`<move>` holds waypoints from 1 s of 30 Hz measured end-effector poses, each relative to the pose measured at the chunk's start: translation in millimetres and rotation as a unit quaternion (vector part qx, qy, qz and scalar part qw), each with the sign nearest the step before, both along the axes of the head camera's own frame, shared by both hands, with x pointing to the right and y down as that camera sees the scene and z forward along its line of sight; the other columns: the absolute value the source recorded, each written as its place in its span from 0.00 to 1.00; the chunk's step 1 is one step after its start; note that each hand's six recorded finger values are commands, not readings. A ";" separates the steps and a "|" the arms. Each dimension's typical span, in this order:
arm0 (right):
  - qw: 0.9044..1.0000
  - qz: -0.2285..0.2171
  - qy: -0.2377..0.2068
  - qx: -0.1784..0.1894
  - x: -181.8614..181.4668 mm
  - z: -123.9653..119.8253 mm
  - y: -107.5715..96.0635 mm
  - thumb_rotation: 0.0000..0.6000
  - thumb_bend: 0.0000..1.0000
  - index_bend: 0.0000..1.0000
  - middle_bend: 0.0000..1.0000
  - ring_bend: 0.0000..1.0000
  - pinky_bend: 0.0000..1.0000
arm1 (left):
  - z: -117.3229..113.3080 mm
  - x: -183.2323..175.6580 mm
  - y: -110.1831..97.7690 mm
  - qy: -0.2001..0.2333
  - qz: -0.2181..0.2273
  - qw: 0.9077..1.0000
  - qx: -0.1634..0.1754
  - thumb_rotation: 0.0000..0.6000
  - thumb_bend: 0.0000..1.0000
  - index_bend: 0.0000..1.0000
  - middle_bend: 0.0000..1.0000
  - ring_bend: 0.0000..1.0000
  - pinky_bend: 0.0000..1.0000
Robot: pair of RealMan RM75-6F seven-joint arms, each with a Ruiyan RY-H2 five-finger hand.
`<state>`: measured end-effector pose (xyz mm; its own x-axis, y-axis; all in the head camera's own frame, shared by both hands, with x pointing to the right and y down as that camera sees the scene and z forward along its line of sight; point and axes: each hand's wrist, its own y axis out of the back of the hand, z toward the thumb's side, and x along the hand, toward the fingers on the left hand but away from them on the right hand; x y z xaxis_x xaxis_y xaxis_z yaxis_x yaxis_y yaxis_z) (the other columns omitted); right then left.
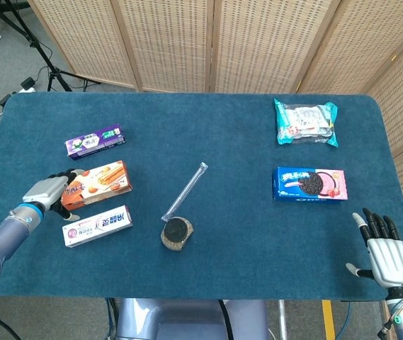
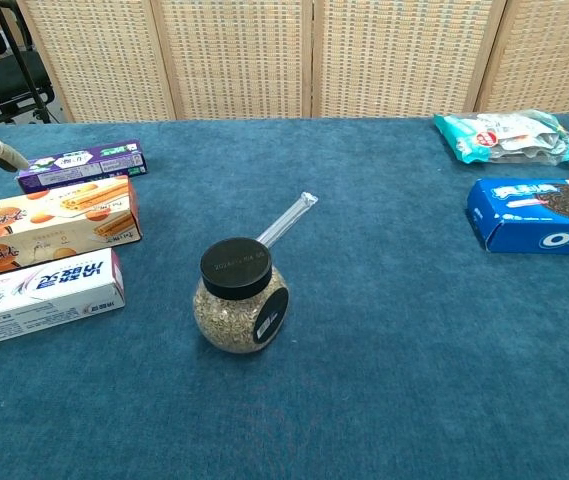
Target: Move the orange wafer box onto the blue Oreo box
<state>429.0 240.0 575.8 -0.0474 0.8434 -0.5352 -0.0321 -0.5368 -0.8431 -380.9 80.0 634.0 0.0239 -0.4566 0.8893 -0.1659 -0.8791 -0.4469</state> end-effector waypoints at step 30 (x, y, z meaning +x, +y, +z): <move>1.000 0.003 0.009 -0.020 1.5 9.9 3.1 1.00 0.00 0.00 0.00 0.00 0.00 | 32.7 -22.1 -19.2 -0.084 0.064 0.994 0.027 1.00 0.16 0.00 0.00 0.00 0.00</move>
